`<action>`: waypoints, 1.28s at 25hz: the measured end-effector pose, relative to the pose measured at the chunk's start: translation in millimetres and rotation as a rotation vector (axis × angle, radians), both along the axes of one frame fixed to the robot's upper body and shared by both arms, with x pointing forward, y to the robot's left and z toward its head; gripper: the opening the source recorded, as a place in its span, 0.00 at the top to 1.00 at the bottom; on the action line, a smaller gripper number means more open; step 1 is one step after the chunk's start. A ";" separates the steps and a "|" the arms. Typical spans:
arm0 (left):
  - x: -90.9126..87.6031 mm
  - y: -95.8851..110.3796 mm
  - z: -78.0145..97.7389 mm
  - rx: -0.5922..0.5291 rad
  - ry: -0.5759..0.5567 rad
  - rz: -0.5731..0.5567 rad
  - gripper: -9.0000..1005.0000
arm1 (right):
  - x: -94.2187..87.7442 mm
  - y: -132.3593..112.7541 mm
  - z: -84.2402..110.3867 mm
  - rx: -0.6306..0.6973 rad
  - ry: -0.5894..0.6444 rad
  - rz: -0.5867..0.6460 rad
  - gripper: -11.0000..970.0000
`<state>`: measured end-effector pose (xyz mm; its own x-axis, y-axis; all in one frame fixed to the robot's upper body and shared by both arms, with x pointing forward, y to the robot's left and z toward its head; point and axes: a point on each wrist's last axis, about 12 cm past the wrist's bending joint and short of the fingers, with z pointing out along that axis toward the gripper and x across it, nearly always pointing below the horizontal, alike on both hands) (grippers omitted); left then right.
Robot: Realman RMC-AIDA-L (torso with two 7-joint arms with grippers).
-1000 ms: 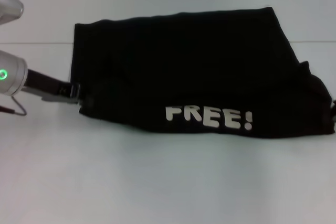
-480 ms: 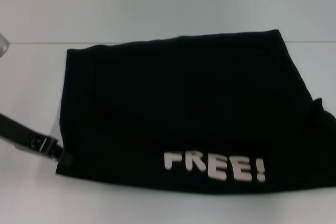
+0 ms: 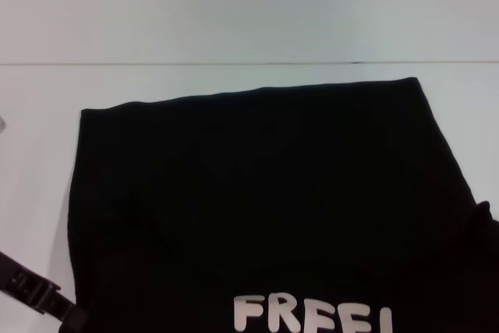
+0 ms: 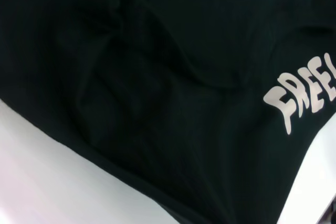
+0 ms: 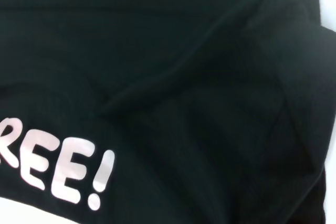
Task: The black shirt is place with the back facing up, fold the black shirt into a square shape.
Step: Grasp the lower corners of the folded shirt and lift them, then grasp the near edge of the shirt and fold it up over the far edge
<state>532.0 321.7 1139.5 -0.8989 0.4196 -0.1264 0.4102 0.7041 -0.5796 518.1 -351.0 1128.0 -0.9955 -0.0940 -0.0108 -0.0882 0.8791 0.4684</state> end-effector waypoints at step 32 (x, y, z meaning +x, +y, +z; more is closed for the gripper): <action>119.7 -24.2 -1.1 0.120 -0.412 0.532 0.98 | 127.8 24.3 -12.8 0.056 -0.546 -0.358 0.93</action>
<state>651.6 297.5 1138.4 -0.8754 -0.0335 -0.4823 0.1608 0.9207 -0.3557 645.9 -326.7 1115.2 -0.8153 0.2573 -0.5187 -0.0329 0.8738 0.4851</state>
